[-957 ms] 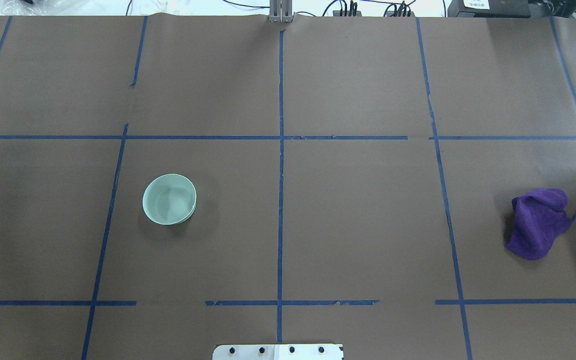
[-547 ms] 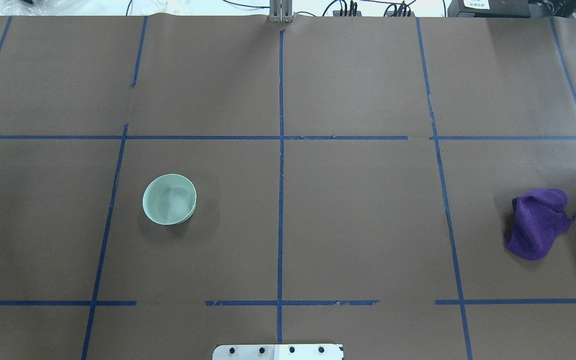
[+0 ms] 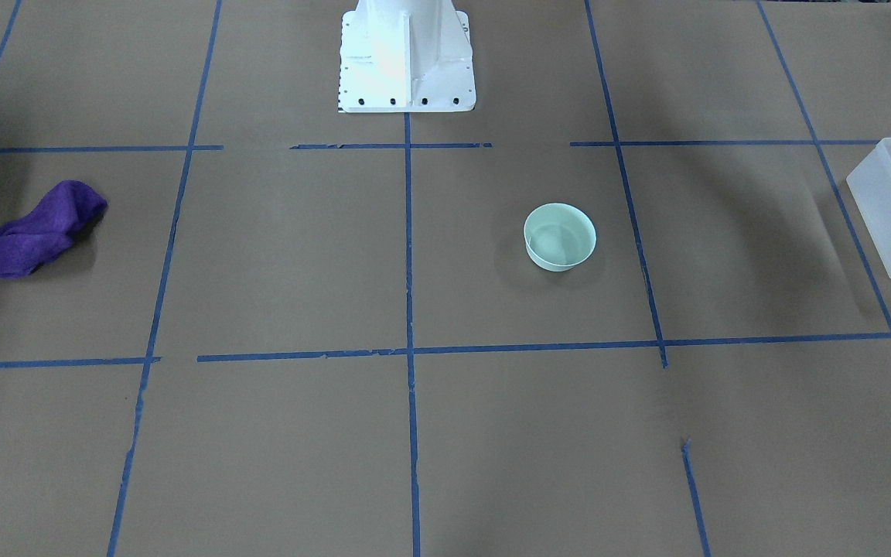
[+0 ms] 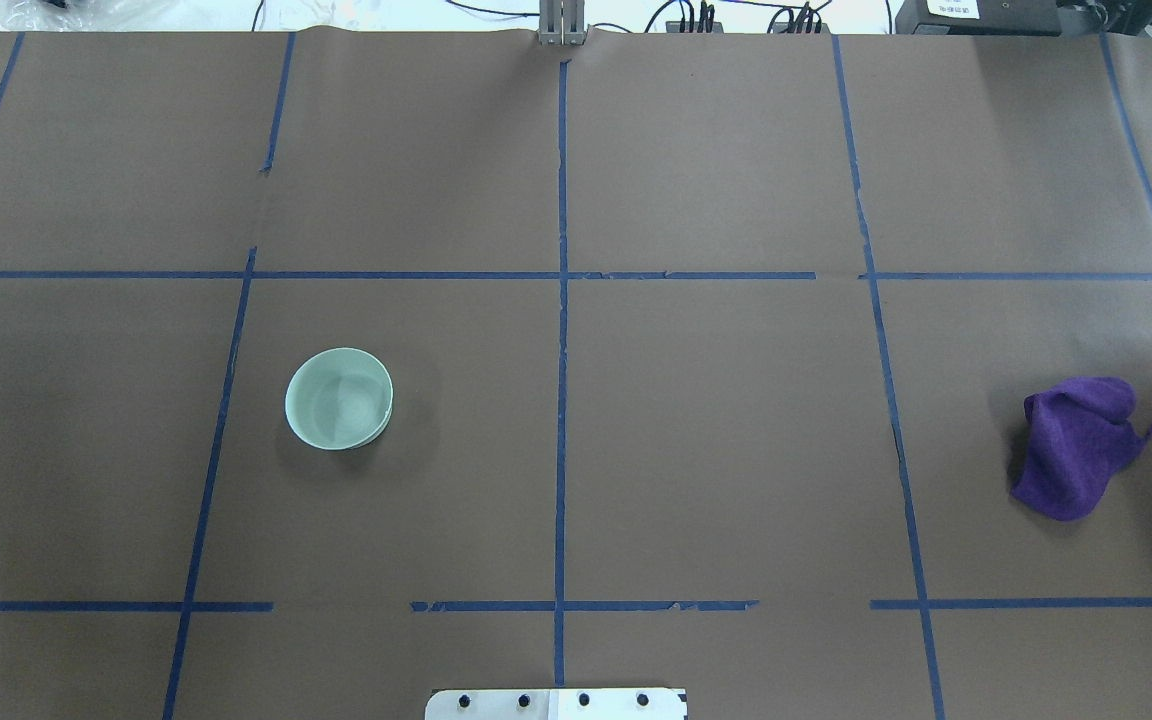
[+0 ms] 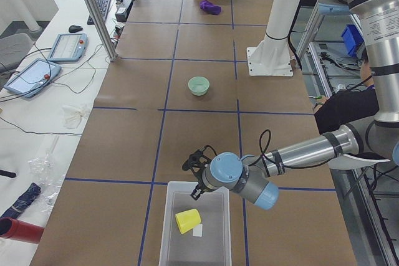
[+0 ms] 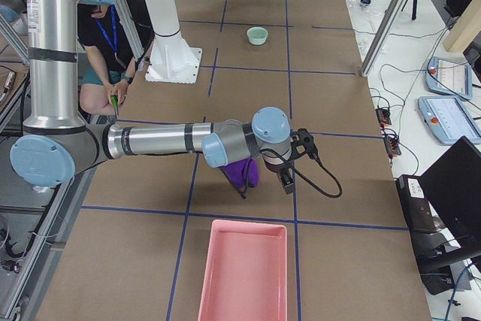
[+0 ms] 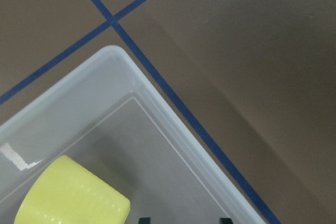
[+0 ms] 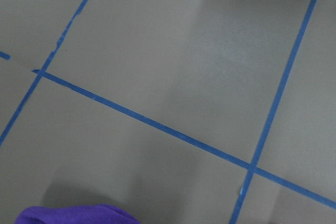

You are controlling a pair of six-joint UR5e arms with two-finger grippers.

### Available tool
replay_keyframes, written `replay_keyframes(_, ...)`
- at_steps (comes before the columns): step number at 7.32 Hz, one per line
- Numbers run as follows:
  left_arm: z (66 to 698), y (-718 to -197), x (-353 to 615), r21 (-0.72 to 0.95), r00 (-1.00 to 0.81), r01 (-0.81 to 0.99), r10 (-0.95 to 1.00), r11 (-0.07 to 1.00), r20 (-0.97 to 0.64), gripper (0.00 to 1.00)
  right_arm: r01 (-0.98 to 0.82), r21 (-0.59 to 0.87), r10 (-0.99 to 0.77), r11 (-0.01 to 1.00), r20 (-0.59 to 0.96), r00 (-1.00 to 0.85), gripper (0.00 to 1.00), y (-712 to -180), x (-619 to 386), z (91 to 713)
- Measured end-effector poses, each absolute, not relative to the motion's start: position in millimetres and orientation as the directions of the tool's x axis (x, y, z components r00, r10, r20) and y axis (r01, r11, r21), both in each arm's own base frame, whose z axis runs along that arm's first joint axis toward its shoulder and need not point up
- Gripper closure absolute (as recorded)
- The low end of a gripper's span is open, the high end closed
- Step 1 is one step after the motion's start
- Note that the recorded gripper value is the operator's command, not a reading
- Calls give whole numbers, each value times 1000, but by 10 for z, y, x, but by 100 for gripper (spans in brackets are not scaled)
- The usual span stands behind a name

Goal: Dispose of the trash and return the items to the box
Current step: 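Reach the right gripper down to the purple cloth, then grasp the purple cloth with the right gripper and lift it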

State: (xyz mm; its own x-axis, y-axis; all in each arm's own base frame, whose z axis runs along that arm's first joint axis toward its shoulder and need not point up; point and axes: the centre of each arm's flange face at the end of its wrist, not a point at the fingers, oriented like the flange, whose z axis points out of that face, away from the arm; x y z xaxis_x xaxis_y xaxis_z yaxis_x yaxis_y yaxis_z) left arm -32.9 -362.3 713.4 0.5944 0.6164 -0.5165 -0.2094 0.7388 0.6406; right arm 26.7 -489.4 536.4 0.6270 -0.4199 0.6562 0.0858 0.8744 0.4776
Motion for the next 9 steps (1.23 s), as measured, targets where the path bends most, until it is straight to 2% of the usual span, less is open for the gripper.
replay_keyframes(2, 6782, -4011, -307, 650, 604, -174, 601, 740, -523, 0, 52, 506, -434, 861, 677, 594, 0, -4958, -487, 4796)
replay_keyframes(3, 6574, -4198, -295, 649, 605, -169, 597, 742, -526, 0, 36, 489, -413, 871, 691, 594, 0, -4832, -934, 4746)
replay_keyframes(6, 6246, -4438, -280, 661, 606, -165, 604, 732, -518, 0, 49, 432, -345, 901, 641, 685, 0, -4057, -1847, 5294)
replay_keyframes(7, 6212, -4459, -279, 665, 605, -165, 607, 728, -515, 0, 62, 429, -343, 901, 618, 708, 4, -3862, -2017, 5434)
replay_keyframes(8, 6189, -4479, -280, 669, 606, -164, 609, 725, -512, 0, 82, 430, -351, 899, 596, 722, 36, -3742, -2149, 5535)
replay_keyframes(9, 6169, -4500, -280, 671, 606, -164, 611, 723, -510, 0, 101, 437, -362, 894, 570, 738, 90, -3674, -2261, 5631)
